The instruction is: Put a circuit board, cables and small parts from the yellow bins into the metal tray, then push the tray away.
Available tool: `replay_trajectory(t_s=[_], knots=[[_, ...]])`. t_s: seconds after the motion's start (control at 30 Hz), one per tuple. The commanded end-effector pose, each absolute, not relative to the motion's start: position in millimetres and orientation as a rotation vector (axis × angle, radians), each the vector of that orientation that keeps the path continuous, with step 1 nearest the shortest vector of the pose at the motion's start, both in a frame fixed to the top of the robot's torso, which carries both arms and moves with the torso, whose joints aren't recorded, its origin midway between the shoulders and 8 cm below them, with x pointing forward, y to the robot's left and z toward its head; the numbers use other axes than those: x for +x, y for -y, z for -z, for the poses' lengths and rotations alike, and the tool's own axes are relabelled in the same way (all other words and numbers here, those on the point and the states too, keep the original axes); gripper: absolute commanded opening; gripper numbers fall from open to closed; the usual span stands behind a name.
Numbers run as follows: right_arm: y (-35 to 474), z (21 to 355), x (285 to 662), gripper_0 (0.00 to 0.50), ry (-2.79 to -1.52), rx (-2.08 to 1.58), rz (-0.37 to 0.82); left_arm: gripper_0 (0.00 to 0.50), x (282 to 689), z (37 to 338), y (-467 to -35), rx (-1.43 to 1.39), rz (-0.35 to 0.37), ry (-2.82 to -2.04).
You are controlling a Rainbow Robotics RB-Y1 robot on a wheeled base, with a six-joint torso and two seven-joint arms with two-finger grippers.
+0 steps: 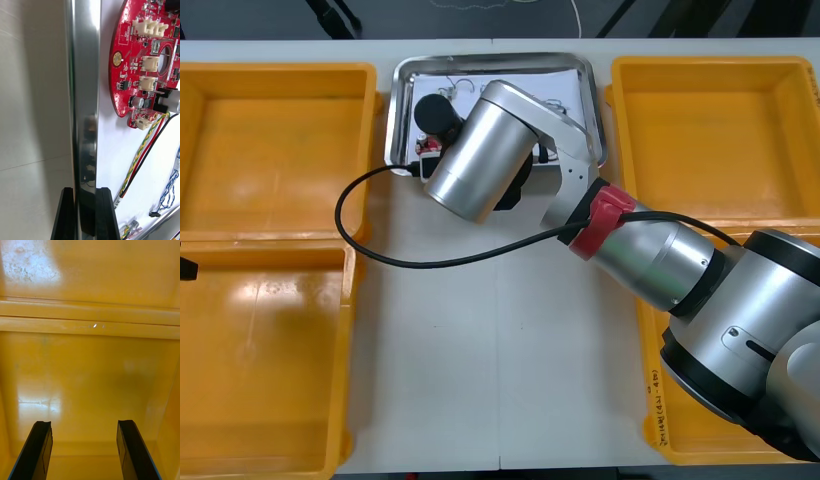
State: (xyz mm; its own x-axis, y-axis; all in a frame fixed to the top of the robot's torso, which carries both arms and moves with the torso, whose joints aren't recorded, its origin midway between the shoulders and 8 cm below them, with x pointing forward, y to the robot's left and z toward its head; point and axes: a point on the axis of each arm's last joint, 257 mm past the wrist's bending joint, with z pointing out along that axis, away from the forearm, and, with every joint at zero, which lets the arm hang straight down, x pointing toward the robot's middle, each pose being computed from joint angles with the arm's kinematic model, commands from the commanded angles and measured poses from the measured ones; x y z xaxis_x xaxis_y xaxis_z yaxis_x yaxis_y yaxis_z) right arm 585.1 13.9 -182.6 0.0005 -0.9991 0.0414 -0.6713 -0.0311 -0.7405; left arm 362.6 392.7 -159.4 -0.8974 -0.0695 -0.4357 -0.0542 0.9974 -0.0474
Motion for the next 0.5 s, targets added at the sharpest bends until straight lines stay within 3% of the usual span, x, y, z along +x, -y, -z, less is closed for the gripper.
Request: replay_trajectory(t_s=[0.03,0.5], knots=[[-35.0,148.4,598.2,0.0,-1.632,-1.736,0.826,0.5,358.2,143.9,-408.1,0.014,-0.047,-2.668],[-30.7,151.4,600.6,0.0,-1.641,-1.737,0.837,0.5,358.2,143.9,-408.1,0.014,-0.047,-2.668]])
